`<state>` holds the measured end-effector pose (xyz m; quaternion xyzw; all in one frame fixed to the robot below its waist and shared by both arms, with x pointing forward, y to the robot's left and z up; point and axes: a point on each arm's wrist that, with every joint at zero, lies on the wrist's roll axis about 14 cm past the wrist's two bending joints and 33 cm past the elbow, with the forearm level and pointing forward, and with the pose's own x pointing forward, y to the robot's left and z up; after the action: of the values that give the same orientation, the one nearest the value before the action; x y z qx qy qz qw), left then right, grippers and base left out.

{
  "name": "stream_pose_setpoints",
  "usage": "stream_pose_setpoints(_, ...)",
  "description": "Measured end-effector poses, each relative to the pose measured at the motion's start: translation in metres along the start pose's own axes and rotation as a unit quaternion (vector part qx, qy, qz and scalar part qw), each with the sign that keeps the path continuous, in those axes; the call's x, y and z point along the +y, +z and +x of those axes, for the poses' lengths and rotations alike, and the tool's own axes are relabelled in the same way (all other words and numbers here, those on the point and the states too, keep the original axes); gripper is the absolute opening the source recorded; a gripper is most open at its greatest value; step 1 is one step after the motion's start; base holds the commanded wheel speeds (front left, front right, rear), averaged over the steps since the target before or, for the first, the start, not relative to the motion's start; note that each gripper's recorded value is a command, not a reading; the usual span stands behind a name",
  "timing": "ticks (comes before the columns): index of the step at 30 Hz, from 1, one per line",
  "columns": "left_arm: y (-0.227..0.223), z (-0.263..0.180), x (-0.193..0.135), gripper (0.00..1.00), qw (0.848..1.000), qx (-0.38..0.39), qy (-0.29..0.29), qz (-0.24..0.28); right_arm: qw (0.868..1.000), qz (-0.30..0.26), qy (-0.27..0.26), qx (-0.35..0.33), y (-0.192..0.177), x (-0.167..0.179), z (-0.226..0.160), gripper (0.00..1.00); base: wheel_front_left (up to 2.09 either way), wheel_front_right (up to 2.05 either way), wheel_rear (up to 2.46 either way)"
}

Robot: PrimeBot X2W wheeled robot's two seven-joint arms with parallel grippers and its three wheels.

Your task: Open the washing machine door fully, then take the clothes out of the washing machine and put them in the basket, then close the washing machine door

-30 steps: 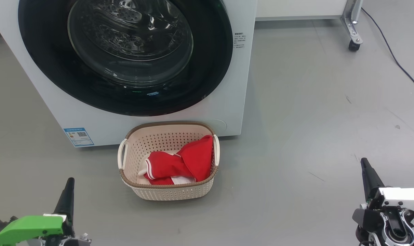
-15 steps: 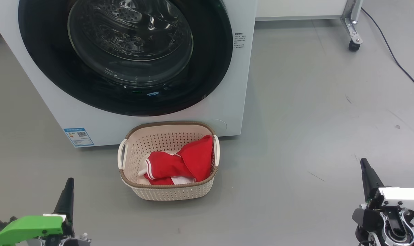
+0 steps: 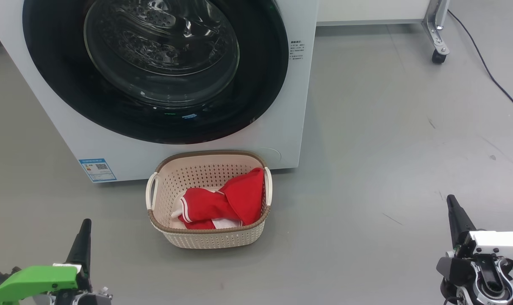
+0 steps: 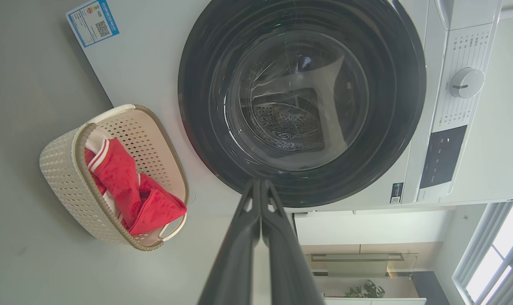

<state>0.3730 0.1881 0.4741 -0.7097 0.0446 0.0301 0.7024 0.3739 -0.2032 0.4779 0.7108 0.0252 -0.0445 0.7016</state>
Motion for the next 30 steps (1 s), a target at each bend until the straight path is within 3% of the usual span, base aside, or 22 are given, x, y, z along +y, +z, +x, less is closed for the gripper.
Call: stream_pose_setpoints(30,0.0002,0.0010,-0.0013,0.00,1.000,0.000,-0.002,0.000,1.000,0.001,-0.001,-0.002,0.0011,-0.0008,0.0000,0.00,0.00,0.00,0.00)
